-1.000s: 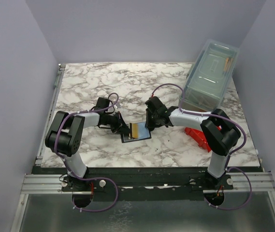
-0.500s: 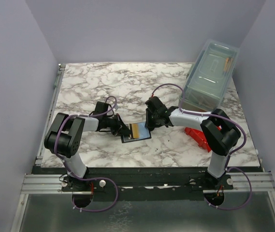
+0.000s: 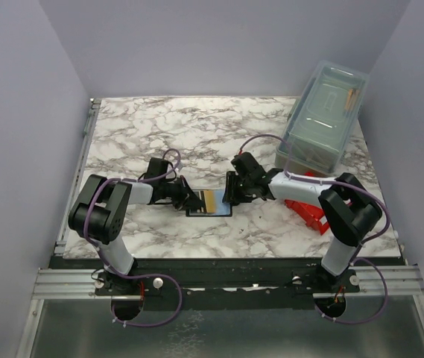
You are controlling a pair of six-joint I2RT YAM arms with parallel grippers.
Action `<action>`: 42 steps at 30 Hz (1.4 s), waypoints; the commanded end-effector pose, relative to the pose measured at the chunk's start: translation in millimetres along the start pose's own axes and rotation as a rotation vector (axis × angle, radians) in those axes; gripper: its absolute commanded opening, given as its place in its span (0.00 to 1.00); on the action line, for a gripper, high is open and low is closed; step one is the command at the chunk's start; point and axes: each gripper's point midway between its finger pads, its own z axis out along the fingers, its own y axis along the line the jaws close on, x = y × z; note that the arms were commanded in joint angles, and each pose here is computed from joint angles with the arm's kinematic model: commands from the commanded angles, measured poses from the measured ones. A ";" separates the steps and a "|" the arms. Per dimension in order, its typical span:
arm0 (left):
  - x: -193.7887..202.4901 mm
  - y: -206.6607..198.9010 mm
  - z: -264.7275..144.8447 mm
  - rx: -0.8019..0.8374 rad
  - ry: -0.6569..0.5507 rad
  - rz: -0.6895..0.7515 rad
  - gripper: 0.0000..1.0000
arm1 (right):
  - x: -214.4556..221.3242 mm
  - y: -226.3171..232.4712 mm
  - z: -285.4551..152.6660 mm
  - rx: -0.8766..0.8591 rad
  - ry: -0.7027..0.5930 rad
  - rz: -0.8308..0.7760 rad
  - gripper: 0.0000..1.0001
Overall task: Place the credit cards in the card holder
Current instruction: Insert the credit card into the card holder.
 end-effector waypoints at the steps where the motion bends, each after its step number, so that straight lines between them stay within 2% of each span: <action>1: -3.3 7.2 5.0 -0.069 -0.055 0.030 0.04 | 15.8 -2.0 -0.2 -0.058 0.044 0.034 0.44; 5: 1.4 8.3 13.7 -0.114 -0.028 0.069 0.02 | 24.3 -1.8 8.7 -0.092 0.055 0.043 0.40; 14: 14.8 12.7 17.1 -0.197 0.098 0.129 0.00 | 20.8 -11.5 19.0 -0.089 0.056 0.021 0.39; 25: 23.3 6.8 28.2 -0.179 0.196 0.148 0.00 | 21.4 -5.0 26.2 -0.151 0.077 -0.006 0.37; 28: 25.6 -0.6 34.3 -0.191 0.189 0.158 0.00 | 20.1 -2.9 25.8 -0.158 0.072 -0.003 0.37; 30: 21.9 -2.5 32.1 -0.204 0.160 0.156 0.04 | 19.4 -4.3 23.8 -0.148 0.067 0.001 0.37; 35: 19.5 -3.4 22.0 -0.232 0.088 0.147 0.26 | 22.0 -9.5 19.5 -0.127 0.066 0.016 0.37; 37: 19.3 -4.3 19.7 -0.232 0.071 0.147 0.27 | 22.6 -9.8 19.4 -0.128 0.065 0.020 0.37; 42: 16.7 -5.6 17.2 -0.239 0.033 0.130 0.21 | 26.6 -6.9 20.5 -0.145 0.084 0.038 0.36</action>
